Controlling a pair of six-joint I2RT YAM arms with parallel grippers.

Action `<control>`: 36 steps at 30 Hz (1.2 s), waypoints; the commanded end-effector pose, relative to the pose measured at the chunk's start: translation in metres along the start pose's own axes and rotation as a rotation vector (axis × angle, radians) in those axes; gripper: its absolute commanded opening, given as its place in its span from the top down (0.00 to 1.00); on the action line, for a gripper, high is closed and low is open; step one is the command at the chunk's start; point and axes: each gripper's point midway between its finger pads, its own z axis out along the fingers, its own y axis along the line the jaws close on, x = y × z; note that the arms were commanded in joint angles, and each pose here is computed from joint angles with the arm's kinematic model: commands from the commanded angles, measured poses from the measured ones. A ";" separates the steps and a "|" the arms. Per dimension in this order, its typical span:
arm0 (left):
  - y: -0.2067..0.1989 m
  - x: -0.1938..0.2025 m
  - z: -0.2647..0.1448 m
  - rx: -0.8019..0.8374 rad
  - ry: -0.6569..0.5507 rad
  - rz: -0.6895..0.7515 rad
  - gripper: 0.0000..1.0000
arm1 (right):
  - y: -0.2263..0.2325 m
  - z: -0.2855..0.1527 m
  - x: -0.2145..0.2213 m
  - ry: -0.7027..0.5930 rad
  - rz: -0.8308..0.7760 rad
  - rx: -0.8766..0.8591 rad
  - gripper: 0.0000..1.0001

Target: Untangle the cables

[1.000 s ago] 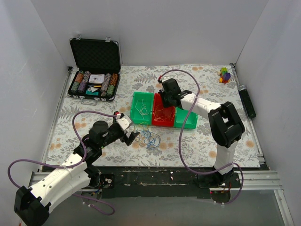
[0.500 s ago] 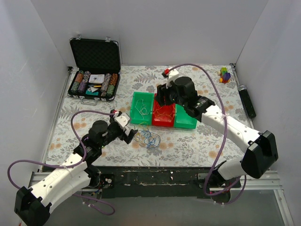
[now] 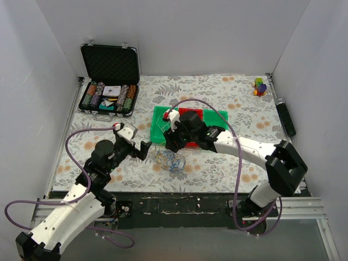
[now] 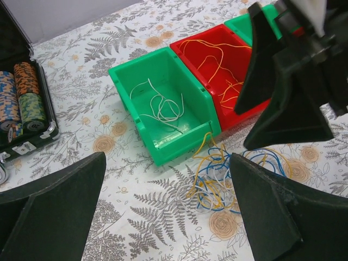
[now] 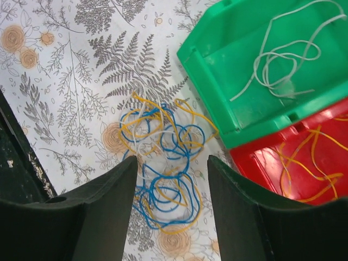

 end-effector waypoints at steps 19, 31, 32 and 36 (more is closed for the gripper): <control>0.005 -0.012 -0.002 -0.027 -0.006 -0.031 0.02 | 0.010 0.071 -0.004 0.043 -0.046 -0.051 0.80; 0.006 -0.005 0.001 -0.034 0.009 -0.031 0.02 | 0.046 -0.017 -0.077 -0.185 -0.066 -0.122 0.99; 0.006 -0.003 0.002 -0.033 0.015 -0.033 0.02 | 0.052 -0.031 -0.082 -0.213 -0.061 -0.136 0.99; 0.002 0.003 0.006 -0.011 0.029 -0.037 0.02 | 0.067 -0.074 -0.085 -0.283 -0.024 -0.185 0.99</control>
